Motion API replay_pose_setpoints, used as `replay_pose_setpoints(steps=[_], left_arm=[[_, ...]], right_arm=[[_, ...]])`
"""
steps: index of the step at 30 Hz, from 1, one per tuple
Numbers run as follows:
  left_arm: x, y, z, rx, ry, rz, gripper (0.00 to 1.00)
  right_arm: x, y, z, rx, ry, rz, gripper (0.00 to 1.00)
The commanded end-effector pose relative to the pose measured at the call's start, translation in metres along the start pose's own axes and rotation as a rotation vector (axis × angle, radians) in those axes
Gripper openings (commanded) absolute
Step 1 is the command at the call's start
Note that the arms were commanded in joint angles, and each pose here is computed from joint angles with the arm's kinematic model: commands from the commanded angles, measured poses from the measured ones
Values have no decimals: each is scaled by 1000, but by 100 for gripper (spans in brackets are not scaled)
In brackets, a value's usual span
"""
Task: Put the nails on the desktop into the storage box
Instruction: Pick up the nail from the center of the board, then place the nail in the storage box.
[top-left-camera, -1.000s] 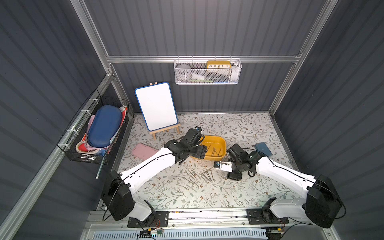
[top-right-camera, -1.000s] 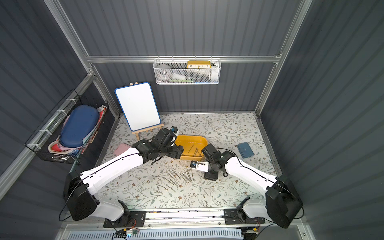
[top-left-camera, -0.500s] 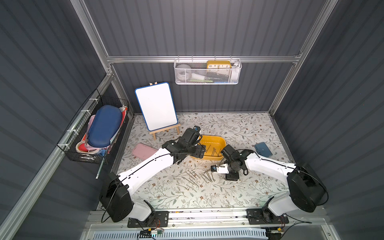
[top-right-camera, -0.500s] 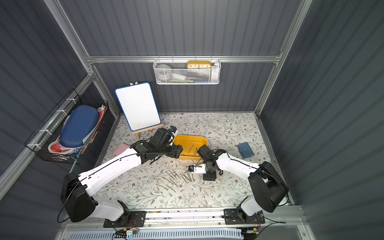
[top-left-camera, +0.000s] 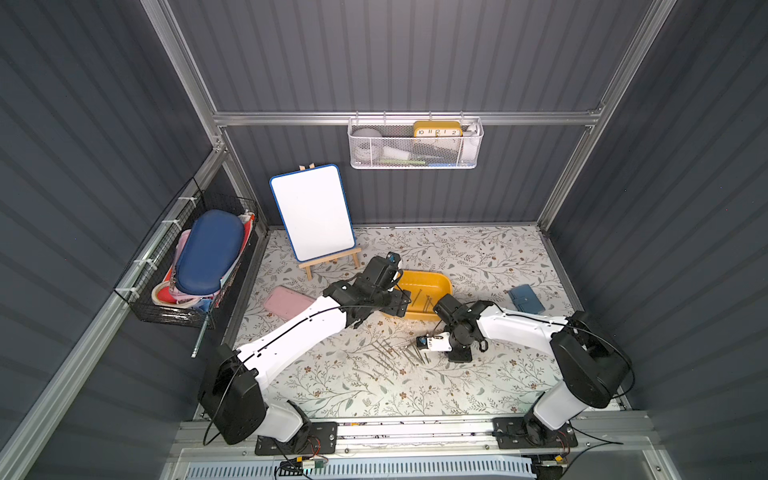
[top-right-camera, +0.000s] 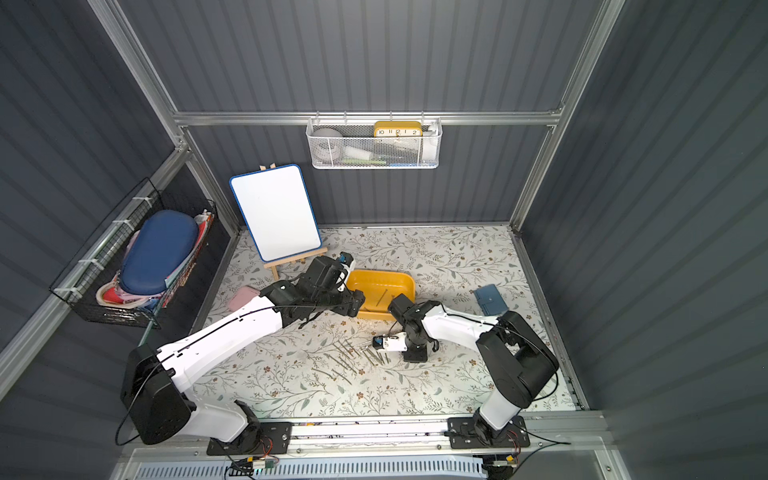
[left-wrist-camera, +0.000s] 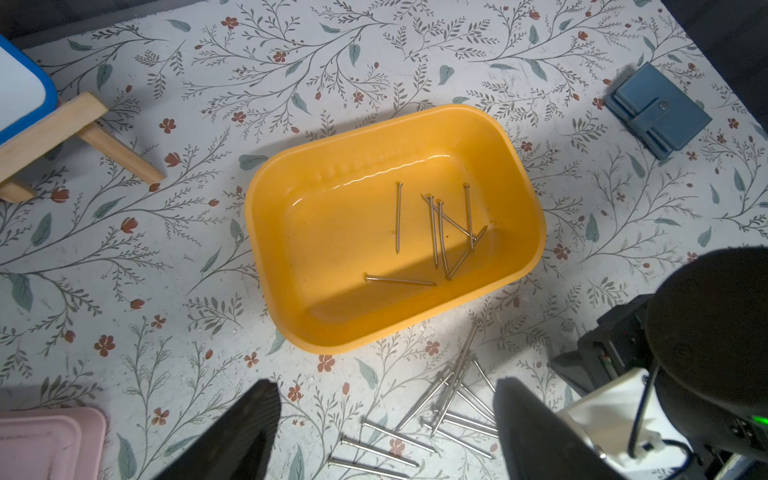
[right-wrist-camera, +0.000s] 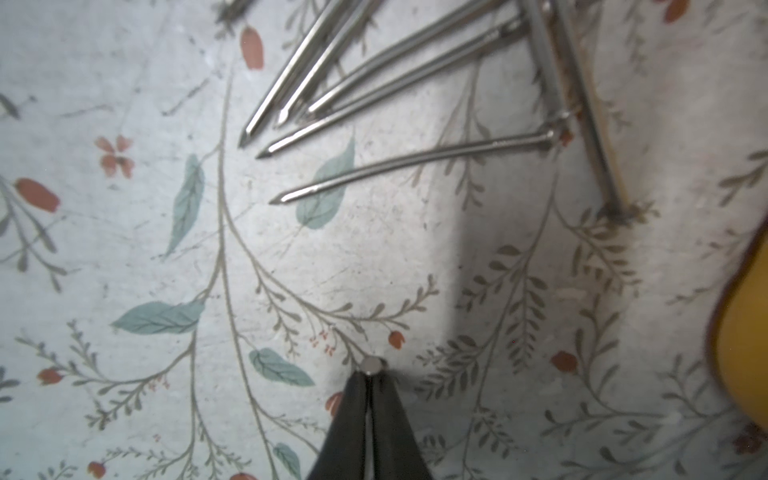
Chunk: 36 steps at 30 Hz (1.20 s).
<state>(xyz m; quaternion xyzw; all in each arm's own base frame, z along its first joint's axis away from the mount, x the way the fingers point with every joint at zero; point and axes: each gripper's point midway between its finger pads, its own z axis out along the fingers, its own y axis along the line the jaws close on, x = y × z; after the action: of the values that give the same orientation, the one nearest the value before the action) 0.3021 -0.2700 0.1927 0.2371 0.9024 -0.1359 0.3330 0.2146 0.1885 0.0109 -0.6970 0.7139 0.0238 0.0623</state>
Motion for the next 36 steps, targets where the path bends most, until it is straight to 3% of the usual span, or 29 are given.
replay_pose_setpoints(steps=[1, 7, 14, 18, 22, 26, 28, 36], left_arm=[[5, 2, -1, 12, 4, 18, 85], [5, 5, 1, 3, 12, 14, 86], [1, 7, -5, -9, 3, 6, 85], [0, 9, -6, -17, -1, -1, 85], [1, 9, -4, -21, 4, -10, 85], [1, 9, -3, -22, 8, -15, 85], [2, 9, -1, -20, 13, -19, 85], [10, 10, 2, -22, 35, -30, 84]], right_arm=[[24, 14, 30, -33, 106, 34, 0], [9, -6, 16, 58, 112, 165, 0], [-39, -55, -106, 319, -226, 429, 0], [-44, -74, -148, 307, -304, 649, 0], [-45, -96, -147, 195, -252, 938, 0], [-60, -113, -119, 42, -204, 1180, 0], [-62, -124, -98, 37, -163, 1274, 0], [-49, -162, -54, 108, -146, 1428, 0]])
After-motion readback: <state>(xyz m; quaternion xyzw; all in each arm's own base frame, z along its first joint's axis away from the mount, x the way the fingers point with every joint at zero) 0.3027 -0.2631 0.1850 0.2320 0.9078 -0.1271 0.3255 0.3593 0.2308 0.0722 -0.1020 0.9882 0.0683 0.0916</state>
